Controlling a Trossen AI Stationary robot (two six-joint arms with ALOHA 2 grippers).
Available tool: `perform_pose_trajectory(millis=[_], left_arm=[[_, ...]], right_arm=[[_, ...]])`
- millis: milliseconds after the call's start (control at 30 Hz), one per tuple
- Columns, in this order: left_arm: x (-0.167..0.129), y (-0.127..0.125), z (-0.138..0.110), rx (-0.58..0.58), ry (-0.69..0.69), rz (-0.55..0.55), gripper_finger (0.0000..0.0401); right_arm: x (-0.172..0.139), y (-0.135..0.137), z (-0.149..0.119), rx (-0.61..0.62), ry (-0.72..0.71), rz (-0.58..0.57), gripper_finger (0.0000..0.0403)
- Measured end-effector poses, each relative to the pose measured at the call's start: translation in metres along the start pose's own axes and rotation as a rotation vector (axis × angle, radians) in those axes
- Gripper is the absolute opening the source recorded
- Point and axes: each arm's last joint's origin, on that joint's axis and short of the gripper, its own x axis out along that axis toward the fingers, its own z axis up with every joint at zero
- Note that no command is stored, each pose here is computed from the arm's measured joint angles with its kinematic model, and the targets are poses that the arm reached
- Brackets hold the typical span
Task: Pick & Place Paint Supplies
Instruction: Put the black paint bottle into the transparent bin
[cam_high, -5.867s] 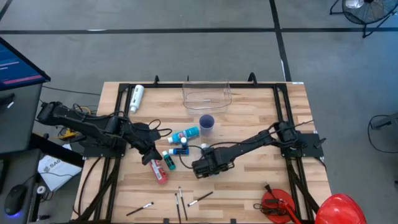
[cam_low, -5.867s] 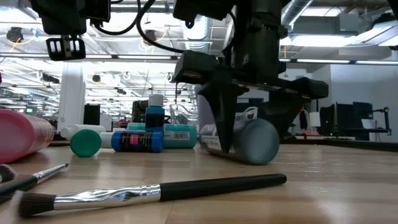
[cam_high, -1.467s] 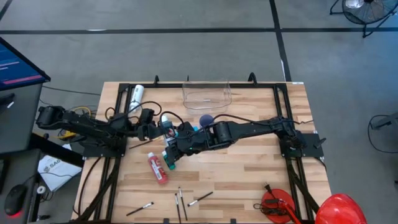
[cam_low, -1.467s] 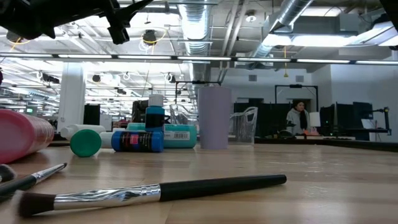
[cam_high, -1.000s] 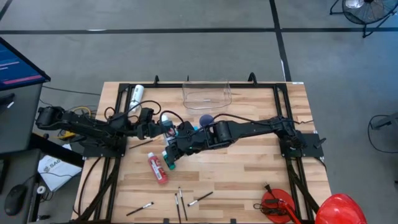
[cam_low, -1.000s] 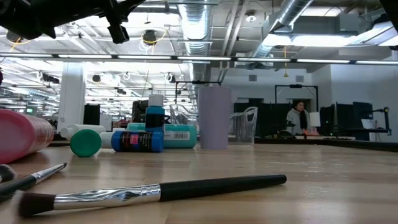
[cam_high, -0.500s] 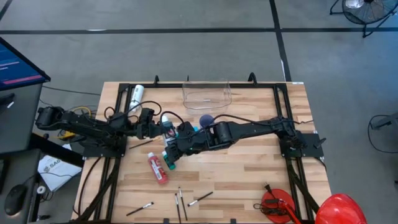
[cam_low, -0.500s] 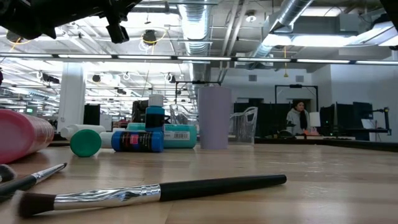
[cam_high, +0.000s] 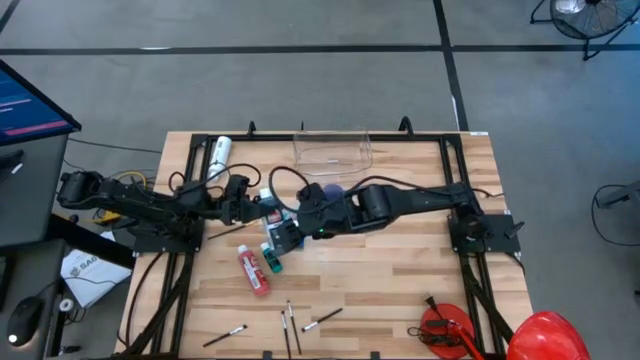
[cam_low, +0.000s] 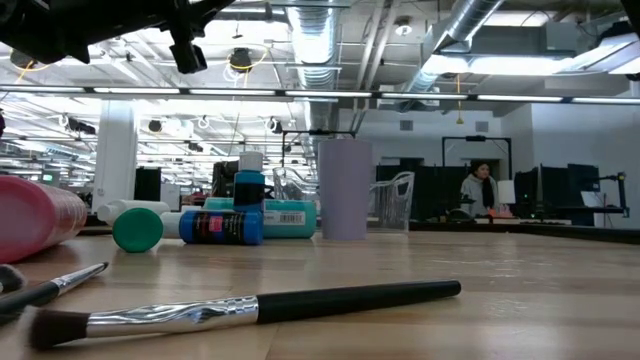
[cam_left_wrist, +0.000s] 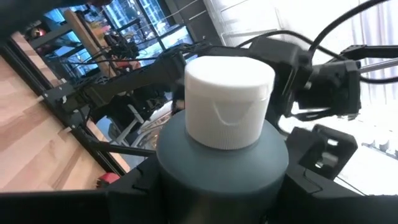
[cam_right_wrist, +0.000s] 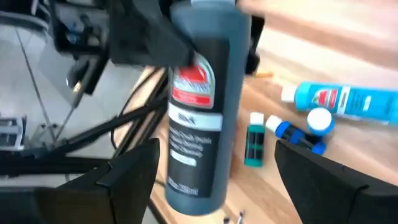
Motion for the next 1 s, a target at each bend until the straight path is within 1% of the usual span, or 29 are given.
perform_pose_trajectory(millis=[100,167,200,300,433,567,600,700,767,833,933,1000], left_arm=[[0.0,0.004,0.003,0.007,-0.013,0.026,0.0175],[-0.001,0.005,0.007,0.013,-0.03,0.031,0.0175],[-0.001,0.006,0.008,0.016,-0.037,0.037,0.0175],[-0.002,0.01,0.013,0.033,-0.056,0.067,0.0175],[-0.004,0.021,0.022,0.096,-0.08,0.156,0.0175],[-0.008,0.032,0.035,0.153,-0.125,0.241,0.0175],[-0.009,0.035,0.038,0.165,-0.138,0.262,0.0175],[-0.008,0.043,0.049,0.204,-0.16,0.331,0.0175],[-0.001,0.046,0.057,0.237,-0.149,0.377,0.0175],[0.011,0.045,0.066,0.29,-0.131,0.399,0.0175],[0.036,0.038,0.084,0.411,-0.108,0.413,0.0175],[0.052,0.034,0.097,0.493,-0.089,0.457,0.0175]], right_arm=[[-0.013,-0.007,0.003,-0.03,-0.019,-0.059,0.0311],[-0.022,-0.007,0.006,-0.029,-0.028,-0.054,0.0311],[-0.028,-0.01,0.007,-0.038,-0.021,-0.069,0.031],[-0.031,-0.012,0.008,-0.065,-0.02,-0.085,0.031],[-0.039,-0.013,0.003,-0.181,-0.015,-0.114,0.0311],[-0.044,-0.015,-0.005,-0.234,-0.02,-0.173,0.0311],[-0.044,-0.015,-0.009,-0.246,-0.031,-0.19,0.0311],[-0.052,-0.012,-0.019,-0.306,-0.139,-0.244,0.0311],[-0.056,-0.012,-0.026,-0.343,-0.177,-0.281,0.0311],[-0.065,-0.015,-0.029,-0.383,-0.184,-0.315,0.0311],[-0.083,-0.017,-0.025,-0.455,-0.203,-0.315,0.0311],[-0.091,-0.016,-0.022,-0.512,-0.21,-0.303,0.0311]])
